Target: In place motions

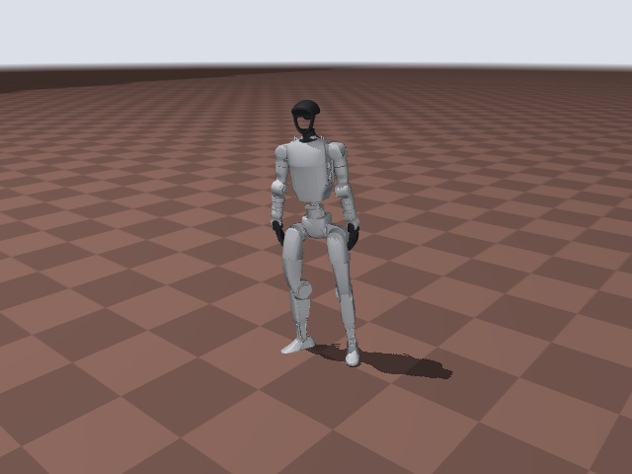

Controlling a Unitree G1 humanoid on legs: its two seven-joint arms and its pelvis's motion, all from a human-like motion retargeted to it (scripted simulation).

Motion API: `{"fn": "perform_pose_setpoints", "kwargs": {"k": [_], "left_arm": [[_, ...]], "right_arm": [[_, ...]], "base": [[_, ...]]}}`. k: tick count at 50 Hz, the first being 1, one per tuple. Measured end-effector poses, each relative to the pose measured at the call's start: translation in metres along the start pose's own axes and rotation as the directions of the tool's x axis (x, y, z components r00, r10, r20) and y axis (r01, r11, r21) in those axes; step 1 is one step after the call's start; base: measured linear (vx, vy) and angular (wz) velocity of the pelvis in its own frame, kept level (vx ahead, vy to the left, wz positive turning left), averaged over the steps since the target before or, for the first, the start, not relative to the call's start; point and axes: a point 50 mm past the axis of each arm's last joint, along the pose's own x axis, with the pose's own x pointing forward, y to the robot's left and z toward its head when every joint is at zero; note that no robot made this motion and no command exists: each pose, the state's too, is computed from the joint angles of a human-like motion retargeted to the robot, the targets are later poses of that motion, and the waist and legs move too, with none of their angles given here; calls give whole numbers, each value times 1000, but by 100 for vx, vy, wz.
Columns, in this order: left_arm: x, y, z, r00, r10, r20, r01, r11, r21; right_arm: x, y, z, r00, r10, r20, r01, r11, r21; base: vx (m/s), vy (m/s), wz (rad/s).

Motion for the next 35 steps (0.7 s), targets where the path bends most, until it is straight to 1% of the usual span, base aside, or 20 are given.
{"fn": "perform_pose_setpoints", "kwargs": {"k": [9,13,18,22,35], "left_arm": [[8,-12,-18,1000,-16,7,17,978,-208],[8,-14,-15,999,-16,33,24,969,-244],[6,-12,-4,998,0,63,12,981,-196],[3,-8,8,996,19,91,-7,991,-130],[-5,-5,37,986,42,160,-46,999,18]], "right_arm": [[0,3,14,999,-29,30,33,988,-151],[0,4,21,997,-49,59,60,978,-201],[1,5,22,997,-54,58,66,969,-236],[2,6,15,998,-58,32,64,972,-228],[7,12,-25,994,-49,-99,38,993,-110]], "base": [[7,3,48],[6,1,25],[0,0,0],[0,0,0],[0,0,-18]]}}
